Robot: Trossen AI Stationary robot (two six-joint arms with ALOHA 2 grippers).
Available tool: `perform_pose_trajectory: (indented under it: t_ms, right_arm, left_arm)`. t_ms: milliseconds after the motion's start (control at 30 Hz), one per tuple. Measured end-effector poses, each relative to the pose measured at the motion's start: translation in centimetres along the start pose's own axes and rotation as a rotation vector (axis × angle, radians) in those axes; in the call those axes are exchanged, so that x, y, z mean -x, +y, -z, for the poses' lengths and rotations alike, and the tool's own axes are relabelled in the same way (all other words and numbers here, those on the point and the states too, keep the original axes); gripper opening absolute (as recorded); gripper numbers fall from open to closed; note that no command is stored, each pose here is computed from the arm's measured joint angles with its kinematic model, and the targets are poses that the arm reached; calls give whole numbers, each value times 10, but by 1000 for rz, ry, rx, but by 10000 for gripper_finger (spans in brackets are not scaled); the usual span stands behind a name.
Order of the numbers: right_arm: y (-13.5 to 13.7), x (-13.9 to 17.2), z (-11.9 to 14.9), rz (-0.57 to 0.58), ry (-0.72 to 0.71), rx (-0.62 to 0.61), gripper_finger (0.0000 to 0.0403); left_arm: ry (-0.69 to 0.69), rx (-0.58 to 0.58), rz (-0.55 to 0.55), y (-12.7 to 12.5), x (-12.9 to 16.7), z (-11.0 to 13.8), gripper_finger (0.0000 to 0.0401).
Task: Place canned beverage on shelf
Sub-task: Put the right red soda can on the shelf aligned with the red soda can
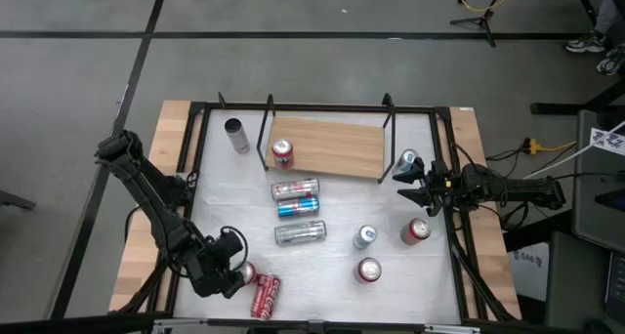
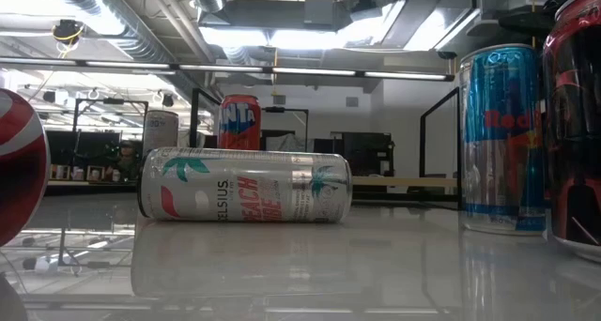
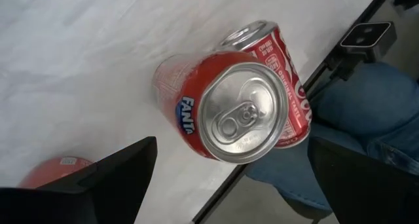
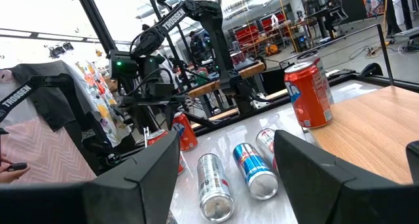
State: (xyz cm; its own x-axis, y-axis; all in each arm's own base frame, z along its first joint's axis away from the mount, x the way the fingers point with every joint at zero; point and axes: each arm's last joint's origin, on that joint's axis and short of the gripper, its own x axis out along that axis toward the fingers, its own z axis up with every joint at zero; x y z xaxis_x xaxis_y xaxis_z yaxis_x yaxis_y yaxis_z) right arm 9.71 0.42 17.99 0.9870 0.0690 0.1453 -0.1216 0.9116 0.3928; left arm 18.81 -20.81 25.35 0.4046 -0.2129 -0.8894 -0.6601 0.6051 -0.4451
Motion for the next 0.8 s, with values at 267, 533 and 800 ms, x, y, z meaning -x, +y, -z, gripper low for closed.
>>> perform_pose_trajectory:
  t_ms: [267, 533, 800]
  right_arm:
    - [0, 0, 0, 0, 0, 0, 239]
    - [0, 0, 0, 0, 0, 0, 239]
    - [0, 0, 0, 0, 1, 0, 239]
  left_arm:
    - [-4, 34, 29, -3, 0, 0, 389]
    - [4, 67, 23, -5, -8, 0, 389]
    - [27, 99, 14, -6, -12, -2, 389]
